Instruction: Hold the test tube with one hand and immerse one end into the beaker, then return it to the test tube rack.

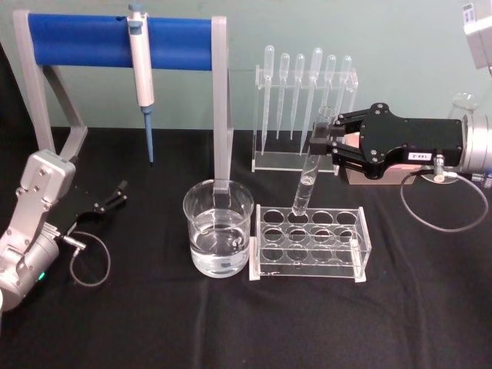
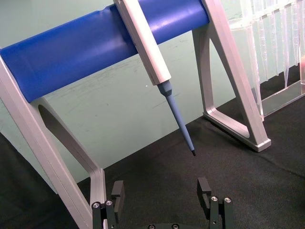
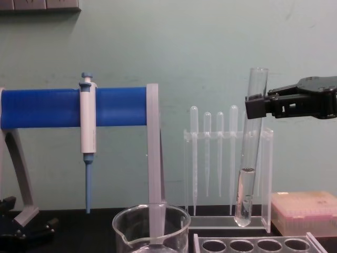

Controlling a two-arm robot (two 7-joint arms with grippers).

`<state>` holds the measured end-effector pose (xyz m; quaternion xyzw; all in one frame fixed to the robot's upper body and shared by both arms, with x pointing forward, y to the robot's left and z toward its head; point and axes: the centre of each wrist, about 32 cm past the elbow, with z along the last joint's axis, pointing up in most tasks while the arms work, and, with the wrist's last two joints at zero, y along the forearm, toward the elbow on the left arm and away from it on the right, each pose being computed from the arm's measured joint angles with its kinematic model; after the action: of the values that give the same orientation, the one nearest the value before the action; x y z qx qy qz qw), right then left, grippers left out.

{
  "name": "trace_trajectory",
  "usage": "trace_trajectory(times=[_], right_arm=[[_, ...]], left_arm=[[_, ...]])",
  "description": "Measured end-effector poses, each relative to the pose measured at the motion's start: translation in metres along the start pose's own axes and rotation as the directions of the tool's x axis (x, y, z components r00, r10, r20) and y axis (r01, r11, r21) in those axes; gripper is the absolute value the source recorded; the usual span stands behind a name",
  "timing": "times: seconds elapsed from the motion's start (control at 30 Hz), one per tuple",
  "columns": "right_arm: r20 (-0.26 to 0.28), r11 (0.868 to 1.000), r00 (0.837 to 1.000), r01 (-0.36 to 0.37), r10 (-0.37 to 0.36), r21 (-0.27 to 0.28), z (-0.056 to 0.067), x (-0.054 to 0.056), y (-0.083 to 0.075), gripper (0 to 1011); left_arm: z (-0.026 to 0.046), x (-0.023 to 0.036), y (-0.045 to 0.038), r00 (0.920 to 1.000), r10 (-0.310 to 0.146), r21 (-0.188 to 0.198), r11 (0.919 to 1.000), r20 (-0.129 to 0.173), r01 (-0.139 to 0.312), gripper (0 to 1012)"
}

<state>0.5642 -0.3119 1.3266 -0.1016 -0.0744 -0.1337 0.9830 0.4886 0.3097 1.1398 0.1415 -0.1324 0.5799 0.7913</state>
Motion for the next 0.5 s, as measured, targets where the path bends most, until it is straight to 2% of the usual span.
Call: trace_trajectory(times=[0.5], right_arm=[[0.0, 1.0, 1.0, 0.0, 0.0, 0.0, 0.0, 0.0, 0.0, 238]], left_arm=[[0.0, 0.0, 0.0, 1.0, 0.0, 0.0, 1.0, 0.0, 0.0, 1000]])
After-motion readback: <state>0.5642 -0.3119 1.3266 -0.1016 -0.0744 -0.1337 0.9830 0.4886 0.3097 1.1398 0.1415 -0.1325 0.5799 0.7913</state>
